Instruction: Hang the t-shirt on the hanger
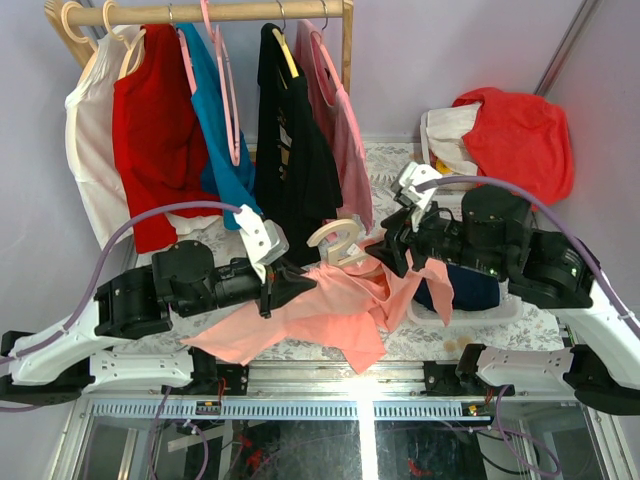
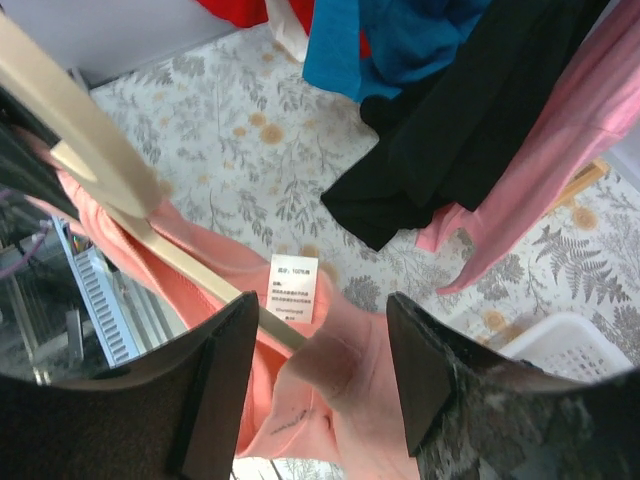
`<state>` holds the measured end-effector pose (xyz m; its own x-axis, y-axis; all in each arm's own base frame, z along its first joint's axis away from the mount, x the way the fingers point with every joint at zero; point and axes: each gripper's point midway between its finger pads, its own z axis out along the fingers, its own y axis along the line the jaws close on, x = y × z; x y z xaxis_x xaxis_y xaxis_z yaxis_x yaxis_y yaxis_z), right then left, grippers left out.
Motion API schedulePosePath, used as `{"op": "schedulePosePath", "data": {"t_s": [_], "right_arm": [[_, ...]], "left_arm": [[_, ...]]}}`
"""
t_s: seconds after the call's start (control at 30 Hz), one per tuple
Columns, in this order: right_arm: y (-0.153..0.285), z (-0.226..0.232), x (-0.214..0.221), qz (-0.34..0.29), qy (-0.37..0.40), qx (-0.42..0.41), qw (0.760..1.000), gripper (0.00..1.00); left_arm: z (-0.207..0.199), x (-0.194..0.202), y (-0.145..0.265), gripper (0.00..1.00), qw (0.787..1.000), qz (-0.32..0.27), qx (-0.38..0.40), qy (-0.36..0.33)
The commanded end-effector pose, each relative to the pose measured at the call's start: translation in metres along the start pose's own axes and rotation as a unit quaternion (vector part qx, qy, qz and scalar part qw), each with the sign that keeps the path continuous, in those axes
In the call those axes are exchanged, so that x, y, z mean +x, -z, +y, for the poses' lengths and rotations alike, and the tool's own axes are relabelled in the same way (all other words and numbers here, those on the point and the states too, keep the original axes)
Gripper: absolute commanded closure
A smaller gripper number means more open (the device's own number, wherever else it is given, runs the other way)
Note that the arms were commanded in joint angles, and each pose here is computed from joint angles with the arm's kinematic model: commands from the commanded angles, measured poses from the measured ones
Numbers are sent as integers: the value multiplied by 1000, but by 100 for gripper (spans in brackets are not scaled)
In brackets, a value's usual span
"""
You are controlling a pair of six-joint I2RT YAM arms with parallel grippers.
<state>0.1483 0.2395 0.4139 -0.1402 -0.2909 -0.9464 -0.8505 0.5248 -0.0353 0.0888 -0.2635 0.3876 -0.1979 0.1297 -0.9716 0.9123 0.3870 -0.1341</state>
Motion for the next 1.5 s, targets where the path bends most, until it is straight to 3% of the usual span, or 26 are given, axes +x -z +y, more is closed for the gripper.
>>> {"op": "schedulePosePath", "data": {"t_s": [0.0, 0.4, 1.47], "right_arm": [[-4, 15, 2, 9, 27, -49, 998, 39], [10, 35, 18, -2, 13, -102, 995, 40], [4, 26, 18, 14, 25, -80, 996, 39]], "left_arm": [[-12, -36, 15, 100, 998, -49, 33, -8], [-15, -31, 17, 100, 999, -30, 41, -16], [-20, -34, 14, 100, 998, -22, 54, -21]]}}
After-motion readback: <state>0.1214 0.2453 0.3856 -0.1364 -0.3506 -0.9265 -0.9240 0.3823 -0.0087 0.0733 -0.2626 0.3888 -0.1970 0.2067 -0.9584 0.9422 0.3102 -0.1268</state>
